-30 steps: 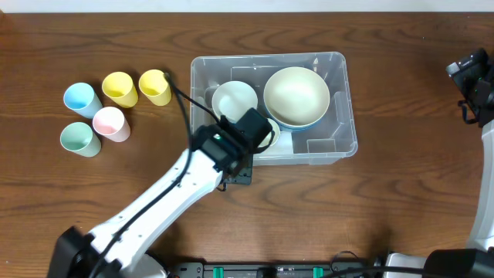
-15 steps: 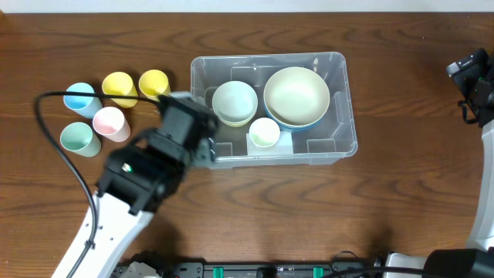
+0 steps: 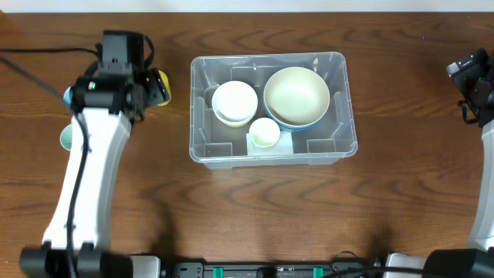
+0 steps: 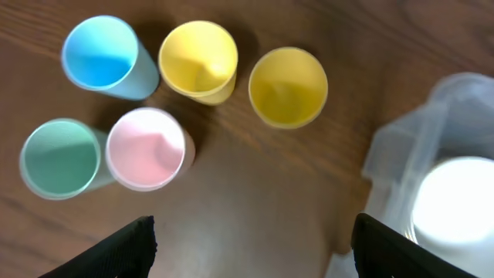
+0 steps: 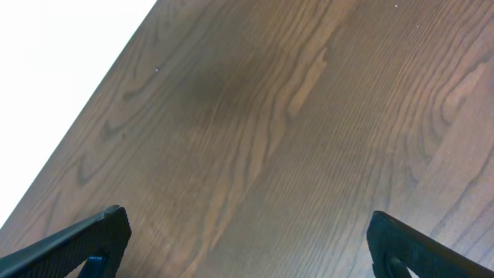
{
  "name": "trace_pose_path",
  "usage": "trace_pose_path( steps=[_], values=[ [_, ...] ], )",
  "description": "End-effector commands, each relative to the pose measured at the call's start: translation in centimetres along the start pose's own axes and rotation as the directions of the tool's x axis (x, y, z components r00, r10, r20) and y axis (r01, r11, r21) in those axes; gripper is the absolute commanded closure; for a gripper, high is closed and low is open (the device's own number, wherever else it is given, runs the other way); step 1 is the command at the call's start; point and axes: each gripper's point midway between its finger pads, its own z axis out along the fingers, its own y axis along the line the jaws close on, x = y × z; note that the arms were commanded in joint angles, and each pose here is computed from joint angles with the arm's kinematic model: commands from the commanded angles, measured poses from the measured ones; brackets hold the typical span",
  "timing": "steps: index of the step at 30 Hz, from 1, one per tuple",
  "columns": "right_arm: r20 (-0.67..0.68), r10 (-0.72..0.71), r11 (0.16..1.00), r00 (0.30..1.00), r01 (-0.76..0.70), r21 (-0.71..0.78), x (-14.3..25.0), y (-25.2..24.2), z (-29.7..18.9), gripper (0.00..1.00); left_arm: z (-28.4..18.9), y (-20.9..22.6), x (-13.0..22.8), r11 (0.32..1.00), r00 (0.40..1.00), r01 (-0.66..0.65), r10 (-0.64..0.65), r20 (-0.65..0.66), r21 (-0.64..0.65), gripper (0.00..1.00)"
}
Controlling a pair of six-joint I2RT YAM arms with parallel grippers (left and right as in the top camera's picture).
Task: Pack container
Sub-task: 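Grasp the right yellow cup with the left gripper and lift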
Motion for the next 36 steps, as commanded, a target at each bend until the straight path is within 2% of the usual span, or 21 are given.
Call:
trace_pose_path(
  steps=[1, 7, 12, 19, 23, 27, 36],
  values=[
    [0.017, 0.017, 1.000, 1.000, -0.017, 0.002, -0.5, -0.1, -0.4, 0.01, 2.5, -0.9, 0.0, 1.000, 0.999, -0.015, 0.015, -0.040, 0.001, 0.19],
    [0.017, 0.018, 1.000, 1.000, -0.018, 0.002, -0.5, -0.1, -0.4, 0.01, 6.6, -1.8, 0.4, 0.992, 0.989, 0.122, -0.124, -0.083, -0.031, 0.18],
    [0.017, 0.017, 1.000, 1.000, -0.017, 0.002, -0.5, -0.1, -0.4, 0.01, 8.0, -2.1, 0.4, 0.962, 0.959, 0.270, -0.273, -0.081, -0.046, 0.18],
    [0.017, 0.018, 1.000, 1.000, -0.018, 0.002, -0.5, -0.1, -0.4, 0.01, 8.4, -1.3, -0.3, 0.850, 0.849, 0.523, -0.526, -0.053, -0.058, 0.18],
    [0.017, 0.017, 1.000, 1.000, -0.017, 0.002, -0.5, -0.1, -0.4, 0.01, 8.6, -2.0, -0.9, 0.821, 0.817, 0.571, -0.568, -0.094, 0.002, 0.18],
    [0.017, 0.018, 1.000, 1.000, -0.018, 0.002, -0.5, -0.1, -0.4, 0.01, 9.0, -1.7, -1.0, 0.772, 0.768, 0.636, -0.631, -0.110, 0.005, 0.18],
    [0.017, 0.018, 1.000, 1.000, -0.018, 0.002, -0.5, -0.1, -0.4, 0.01, 11.8, -2.2, 0.3, 0.770, 0.756, 0.638, -0.632, -0.173, -0.025, 0.18]
  ],
)
